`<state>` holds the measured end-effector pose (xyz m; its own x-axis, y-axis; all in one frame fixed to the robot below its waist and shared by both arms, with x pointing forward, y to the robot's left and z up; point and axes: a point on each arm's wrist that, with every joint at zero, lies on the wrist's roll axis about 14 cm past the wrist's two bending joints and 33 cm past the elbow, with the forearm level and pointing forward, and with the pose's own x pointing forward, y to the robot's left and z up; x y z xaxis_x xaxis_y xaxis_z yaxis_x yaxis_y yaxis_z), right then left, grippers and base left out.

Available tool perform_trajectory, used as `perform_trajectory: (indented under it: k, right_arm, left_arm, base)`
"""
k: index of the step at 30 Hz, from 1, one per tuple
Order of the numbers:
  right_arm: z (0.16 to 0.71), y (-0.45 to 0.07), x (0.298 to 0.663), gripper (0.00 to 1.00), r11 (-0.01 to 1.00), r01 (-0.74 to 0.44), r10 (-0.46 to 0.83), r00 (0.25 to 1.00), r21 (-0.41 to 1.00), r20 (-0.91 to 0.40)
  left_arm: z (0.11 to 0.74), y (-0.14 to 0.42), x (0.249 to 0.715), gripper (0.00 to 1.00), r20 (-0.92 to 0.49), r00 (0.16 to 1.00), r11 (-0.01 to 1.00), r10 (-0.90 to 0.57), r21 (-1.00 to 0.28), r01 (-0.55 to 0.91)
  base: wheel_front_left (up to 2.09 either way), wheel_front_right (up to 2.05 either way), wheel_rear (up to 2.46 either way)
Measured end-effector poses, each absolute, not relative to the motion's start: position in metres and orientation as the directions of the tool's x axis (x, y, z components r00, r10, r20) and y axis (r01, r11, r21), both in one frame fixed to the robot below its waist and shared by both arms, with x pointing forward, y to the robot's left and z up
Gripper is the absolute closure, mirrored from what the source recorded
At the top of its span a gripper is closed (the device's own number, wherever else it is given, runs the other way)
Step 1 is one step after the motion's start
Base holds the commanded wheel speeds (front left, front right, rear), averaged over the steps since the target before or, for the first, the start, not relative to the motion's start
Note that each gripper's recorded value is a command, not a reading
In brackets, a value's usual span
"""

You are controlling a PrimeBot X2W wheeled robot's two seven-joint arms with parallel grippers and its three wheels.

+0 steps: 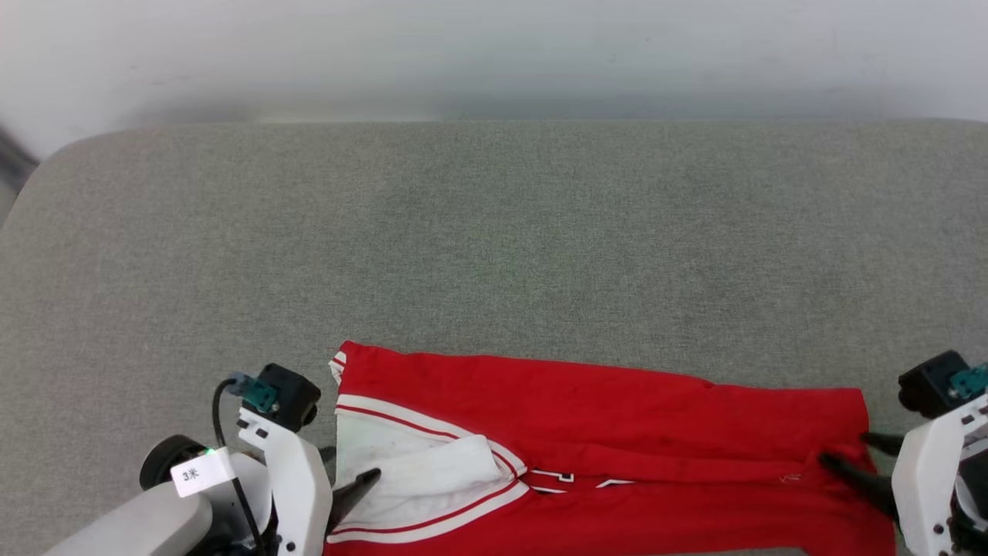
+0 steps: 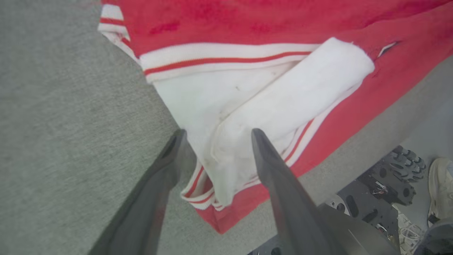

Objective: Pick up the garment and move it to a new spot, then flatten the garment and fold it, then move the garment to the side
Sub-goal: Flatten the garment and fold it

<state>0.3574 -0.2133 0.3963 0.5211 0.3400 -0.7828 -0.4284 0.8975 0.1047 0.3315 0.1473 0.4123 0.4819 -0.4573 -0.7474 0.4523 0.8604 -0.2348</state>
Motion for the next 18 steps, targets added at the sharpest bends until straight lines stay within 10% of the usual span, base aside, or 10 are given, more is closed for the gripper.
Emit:
perform_trajectory:
  k: [11, 18]
  right_arm:
    - [0.482, -0.228, 0.404, 0.00, 0.928, -0.367, 0.340, 0.771, 0.060, -0.538]
    - [0.466, -0.252, 0.406, 0.00, 0.963, -0.229, 0.269, 0.790, 0.142, -0.551]
  left_arm:
    - [0.485, 0.165, 0.388, 0.00, -0.369, 0.868, 0.940, -0.334, -0.066, 0.334]
    - [0.499, 0.189, 0.400, 0.00, -0.158, 0.972, 0.985, -0.173, -0.014, 0.173]
  base:
    - [0.00, 0.00, 0.00]
    - [0.00, 0.00, 0.00]
